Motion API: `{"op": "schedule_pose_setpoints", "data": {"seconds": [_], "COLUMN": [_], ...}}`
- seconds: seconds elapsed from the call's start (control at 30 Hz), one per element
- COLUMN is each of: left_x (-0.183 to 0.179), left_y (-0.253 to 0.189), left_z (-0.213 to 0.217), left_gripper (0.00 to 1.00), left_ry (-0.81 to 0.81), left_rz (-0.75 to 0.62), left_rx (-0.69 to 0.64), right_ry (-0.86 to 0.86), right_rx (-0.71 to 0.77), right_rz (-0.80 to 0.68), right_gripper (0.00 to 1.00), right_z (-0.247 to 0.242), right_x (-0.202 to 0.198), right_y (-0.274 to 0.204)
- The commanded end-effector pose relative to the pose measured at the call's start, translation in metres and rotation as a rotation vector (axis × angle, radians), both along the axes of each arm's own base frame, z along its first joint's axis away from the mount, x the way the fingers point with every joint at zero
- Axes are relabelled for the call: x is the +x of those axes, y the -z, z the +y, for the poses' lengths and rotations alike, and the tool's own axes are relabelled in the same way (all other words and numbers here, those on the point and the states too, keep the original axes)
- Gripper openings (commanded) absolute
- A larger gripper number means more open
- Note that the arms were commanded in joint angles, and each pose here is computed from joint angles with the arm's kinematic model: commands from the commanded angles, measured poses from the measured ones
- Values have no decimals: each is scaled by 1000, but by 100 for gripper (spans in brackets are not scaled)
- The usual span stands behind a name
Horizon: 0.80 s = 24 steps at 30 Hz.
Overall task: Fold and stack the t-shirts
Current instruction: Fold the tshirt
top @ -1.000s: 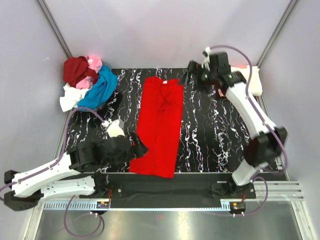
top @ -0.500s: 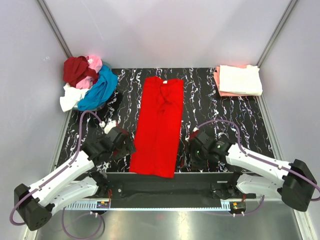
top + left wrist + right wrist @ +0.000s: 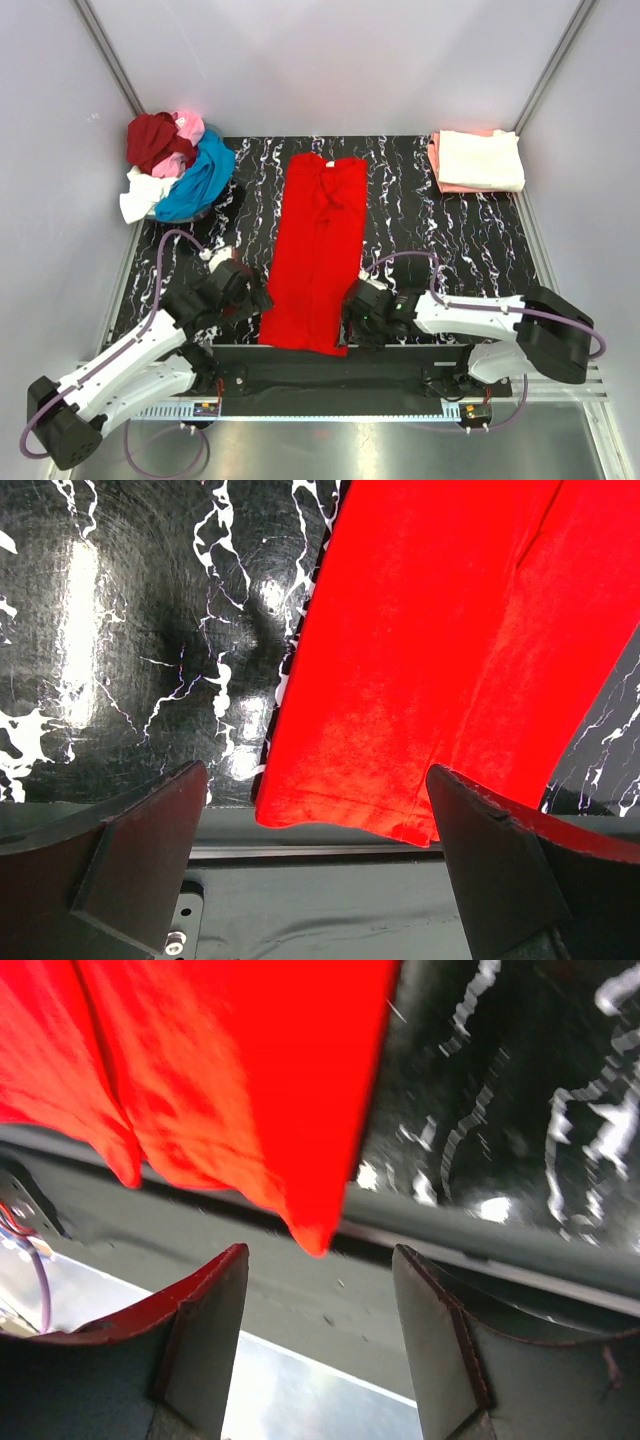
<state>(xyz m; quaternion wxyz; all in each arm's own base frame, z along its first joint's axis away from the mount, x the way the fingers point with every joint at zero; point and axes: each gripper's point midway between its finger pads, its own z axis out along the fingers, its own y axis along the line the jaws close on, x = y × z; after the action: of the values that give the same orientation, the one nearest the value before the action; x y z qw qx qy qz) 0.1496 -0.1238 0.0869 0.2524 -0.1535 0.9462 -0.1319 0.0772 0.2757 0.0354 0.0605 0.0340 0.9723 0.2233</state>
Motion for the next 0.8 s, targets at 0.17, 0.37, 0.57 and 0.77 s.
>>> {"op": "schedule_pose_setpoints", "data": {"seconds": [0.17,0.37,0.57,0.77], "left_x": [2,0,-5,-20], "left_y": [1,6,8,17], "left_z": [-7,-8,-12,-23], "left_gripper": [99,99,95,86], "left_ry": [8,9,16,18], "left_rz": [-20,-16,-3,31], "left_rx": [-55,-65,-98,-204], "right_ry": [11,37,60,63], "right_rx": [26,30,22,-82], "right_rz": [-23,-50,-89,-126], "right_gripper": [60,31,7,0], "right_z": [34,29,12,-33], "right_x": [17,20,21,14], "right_y": [9,5,-18,-28]}}
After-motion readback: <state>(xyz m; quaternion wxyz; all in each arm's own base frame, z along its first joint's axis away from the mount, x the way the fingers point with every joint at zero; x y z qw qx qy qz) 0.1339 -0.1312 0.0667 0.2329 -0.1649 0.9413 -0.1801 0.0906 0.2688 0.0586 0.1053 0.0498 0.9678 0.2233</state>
